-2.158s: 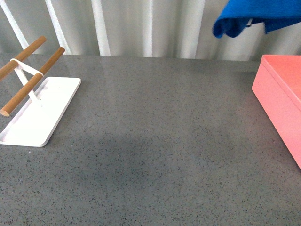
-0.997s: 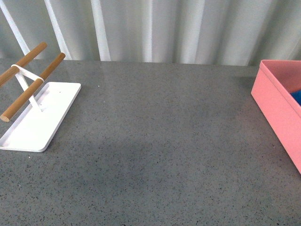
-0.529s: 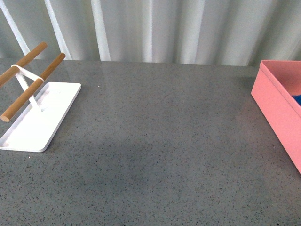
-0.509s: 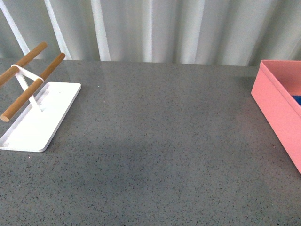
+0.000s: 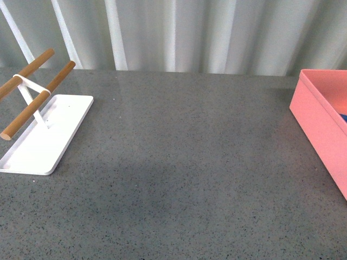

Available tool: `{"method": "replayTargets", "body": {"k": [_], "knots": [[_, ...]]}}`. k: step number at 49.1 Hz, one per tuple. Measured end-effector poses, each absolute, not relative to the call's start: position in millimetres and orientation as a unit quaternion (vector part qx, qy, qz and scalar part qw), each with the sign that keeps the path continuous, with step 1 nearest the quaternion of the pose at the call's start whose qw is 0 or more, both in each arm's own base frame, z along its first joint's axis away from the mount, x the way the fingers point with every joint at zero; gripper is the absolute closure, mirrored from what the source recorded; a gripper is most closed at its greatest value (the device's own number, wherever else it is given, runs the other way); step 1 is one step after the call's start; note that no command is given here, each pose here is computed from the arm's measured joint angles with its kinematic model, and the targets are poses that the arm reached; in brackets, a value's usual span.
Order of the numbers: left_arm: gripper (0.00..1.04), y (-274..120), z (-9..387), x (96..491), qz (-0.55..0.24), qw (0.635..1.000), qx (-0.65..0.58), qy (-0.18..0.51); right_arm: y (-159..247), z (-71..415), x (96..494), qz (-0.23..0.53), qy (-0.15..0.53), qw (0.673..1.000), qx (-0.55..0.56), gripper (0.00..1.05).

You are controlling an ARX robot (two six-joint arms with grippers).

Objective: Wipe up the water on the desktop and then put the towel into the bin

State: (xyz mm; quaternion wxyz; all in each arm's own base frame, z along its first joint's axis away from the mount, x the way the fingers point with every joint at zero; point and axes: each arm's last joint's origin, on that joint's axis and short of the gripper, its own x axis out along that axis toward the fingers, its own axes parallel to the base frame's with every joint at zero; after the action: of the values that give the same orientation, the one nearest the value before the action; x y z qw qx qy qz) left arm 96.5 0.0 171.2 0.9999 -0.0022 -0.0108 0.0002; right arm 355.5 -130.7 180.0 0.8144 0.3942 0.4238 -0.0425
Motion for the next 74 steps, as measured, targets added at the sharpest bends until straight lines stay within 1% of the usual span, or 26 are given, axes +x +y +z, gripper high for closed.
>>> {"method": "replayTargets", "body": {"k": [7, 13, 26, 33, 40, 42, 44, 51, 56, 62, 68, 74], "knots": [[0.07, 0, 171, 96, 0.000, 1.000, -0.002, -0.011, -141, 177, 357, -0.063, 0.417, 0.815, 0.398, 0.07], [0.07, 0, 171, 96, 0.000, 1.000, -0.002, -0.011, -143, 185, 361, -0.062, 0.421, 0.814, 0.395, 0.07], [0.07, 0, 171, 96, 0.000, 1.000, -0.002, -0.011, -139, 217, 371, -0.059, 0.425, 0.837, 0.340, 0.07], [0.07, 0, 171, 96, 0.000, 1.000, -0.002, -0.011, -139, 245, 370, -0.065, 0.398, 0.862, 0.306, 0.07], [0.07, 0, 171, 96, 0.000, 1.000, -0.002, -0.011, -132, 280, 362, -0.074, 0.343, 0.905, 0.241, 0.07], [0.07, 0, 171, 96, 0.000, 1.000, -0.002, -0.011, -125, 299, 355, -0.083, 0.308, 0.927, 0.199, 0.07], [0.07, 0, 171, 96, 0.000, 1.000, -0.002, -0.011, -117, 313, 349, -0.079, 0.283, 0.940, 0.175, 0.07], [0.07, 0, 171, 96, 0.000, 1.000, -0.002, -0.011, -92, 347, 336, -0.063, 0.238, 0.962, 0.122, 0.07], [0.07, 0, 171, 96, 0.000, 1.000, -0.002, -0.011, -86, 358, 337, -0.066, 0.242, 0.963, 0.098, 0.07], [0.07, 0, 171, 96, 0.000, 1.000, -0.002, -0.011, -92, 366, 348, -0.084, 0.255, 0.958, 0.097, 0.07], [0.07, 0, 171, 96, 0.000, 1.000, -0.002, -0.011, -102, 364, 357, -0.100, 0.264, 0.955, 0.095, 0.07], [0.07, 0, 171, 96, 0.000, 1.000, -0.002, -0.011, -107, 359, 357, -0.107, 0.278, 0.950, 0.098, 0.07]]}}
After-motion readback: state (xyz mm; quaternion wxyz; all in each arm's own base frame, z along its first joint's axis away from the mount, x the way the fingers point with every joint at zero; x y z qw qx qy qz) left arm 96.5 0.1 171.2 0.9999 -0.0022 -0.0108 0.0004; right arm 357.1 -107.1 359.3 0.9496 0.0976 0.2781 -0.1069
